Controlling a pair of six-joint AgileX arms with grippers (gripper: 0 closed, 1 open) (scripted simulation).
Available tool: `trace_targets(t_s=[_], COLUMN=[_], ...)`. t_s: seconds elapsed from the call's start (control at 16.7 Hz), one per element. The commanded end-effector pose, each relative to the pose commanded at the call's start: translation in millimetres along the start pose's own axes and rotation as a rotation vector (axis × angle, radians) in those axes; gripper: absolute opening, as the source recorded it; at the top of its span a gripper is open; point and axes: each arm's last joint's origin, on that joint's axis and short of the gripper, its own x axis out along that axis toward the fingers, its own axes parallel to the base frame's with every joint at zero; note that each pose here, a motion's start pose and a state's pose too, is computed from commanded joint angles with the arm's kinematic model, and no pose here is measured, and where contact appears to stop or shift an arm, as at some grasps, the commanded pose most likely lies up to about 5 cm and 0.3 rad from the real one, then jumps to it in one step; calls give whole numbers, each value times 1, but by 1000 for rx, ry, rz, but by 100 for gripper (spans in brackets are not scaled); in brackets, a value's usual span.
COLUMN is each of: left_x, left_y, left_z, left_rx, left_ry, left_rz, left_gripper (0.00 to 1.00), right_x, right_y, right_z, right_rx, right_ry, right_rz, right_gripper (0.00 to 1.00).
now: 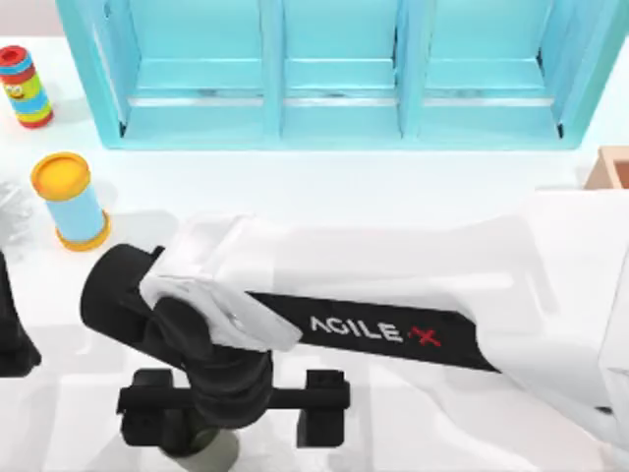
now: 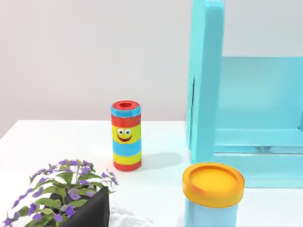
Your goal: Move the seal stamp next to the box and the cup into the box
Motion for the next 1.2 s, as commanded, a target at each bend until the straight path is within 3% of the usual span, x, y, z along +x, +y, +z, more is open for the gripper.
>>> trace_targets(t_s=[0.18, 0.96, 1.2], left_x=[0, 0, 0], left_y=[0, 0, 0], left_z=[0, 0, 0], left_rx=[0, 0, 0], left_ry=[0, 0, 0], left_rz=[0, 0, 0], left_gripper=[100, 100, 100], right_x=[0, 0, 0], right_y=[0, 0, 0], right_z=[0, 0, 0], right_rx=[0, 0, 0], right_ry=[0, 0, 0], right_rz=[0, 0, 0], right_gripper=[100, 2, 0])
